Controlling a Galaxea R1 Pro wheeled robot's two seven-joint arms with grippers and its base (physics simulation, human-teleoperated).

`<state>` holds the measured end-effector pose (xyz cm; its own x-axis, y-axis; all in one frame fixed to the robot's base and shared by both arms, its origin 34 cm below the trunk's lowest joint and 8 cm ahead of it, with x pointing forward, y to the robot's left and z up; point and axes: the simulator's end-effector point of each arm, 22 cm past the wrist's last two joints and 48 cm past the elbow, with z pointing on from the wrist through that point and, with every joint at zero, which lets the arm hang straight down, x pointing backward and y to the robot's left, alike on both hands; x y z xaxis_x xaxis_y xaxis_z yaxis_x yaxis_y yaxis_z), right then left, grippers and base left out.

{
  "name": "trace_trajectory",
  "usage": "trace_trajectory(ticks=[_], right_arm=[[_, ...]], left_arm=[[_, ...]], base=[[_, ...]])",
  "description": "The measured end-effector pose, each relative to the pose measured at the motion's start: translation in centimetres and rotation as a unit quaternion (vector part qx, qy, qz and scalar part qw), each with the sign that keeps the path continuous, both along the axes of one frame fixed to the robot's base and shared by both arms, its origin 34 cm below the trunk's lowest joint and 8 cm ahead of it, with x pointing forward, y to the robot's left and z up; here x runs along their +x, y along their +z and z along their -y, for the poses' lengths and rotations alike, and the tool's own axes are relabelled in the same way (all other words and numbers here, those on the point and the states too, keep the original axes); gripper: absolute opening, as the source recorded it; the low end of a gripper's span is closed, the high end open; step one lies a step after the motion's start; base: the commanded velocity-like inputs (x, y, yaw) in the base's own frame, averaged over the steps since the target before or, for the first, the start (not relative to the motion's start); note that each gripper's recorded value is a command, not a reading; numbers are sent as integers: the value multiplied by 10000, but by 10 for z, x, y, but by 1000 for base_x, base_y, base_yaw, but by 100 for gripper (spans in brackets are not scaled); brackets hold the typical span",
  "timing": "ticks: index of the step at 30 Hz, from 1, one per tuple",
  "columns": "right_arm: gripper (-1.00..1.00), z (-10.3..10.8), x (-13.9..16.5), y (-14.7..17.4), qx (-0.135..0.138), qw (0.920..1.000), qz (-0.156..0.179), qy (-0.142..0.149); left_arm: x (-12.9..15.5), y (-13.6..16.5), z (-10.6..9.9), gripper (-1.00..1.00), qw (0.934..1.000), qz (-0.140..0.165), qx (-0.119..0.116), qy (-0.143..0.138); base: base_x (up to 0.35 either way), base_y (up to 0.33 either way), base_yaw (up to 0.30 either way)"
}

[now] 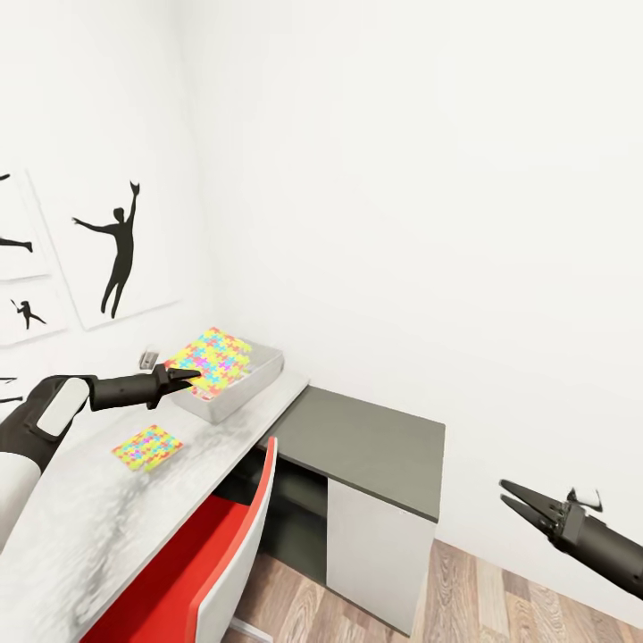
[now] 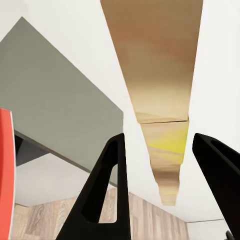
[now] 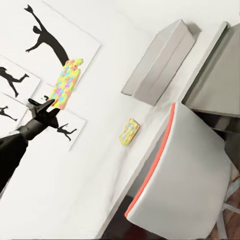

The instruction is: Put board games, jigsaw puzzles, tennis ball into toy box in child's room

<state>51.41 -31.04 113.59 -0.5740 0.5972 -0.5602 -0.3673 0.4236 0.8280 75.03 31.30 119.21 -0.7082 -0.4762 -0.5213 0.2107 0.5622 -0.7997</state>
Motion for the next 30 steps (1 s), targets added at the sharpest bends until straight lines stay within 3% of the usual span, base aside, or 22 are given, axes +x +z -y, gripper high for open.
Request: trace_trajectory(ticks=[5, 30], right_arm=[[100, -7, -10, 18, 205, 9993, 238, 223], [100, -8, -21, 40, 219, 9983, 470, 265]], left_arm=[[-3, 6, 0, -100, 10000, 18, -2, -2], [-18, 43, 7, -100, 9995, 264, -119, -144]], base=[[0, 0, 0], [17, -4, 111]])
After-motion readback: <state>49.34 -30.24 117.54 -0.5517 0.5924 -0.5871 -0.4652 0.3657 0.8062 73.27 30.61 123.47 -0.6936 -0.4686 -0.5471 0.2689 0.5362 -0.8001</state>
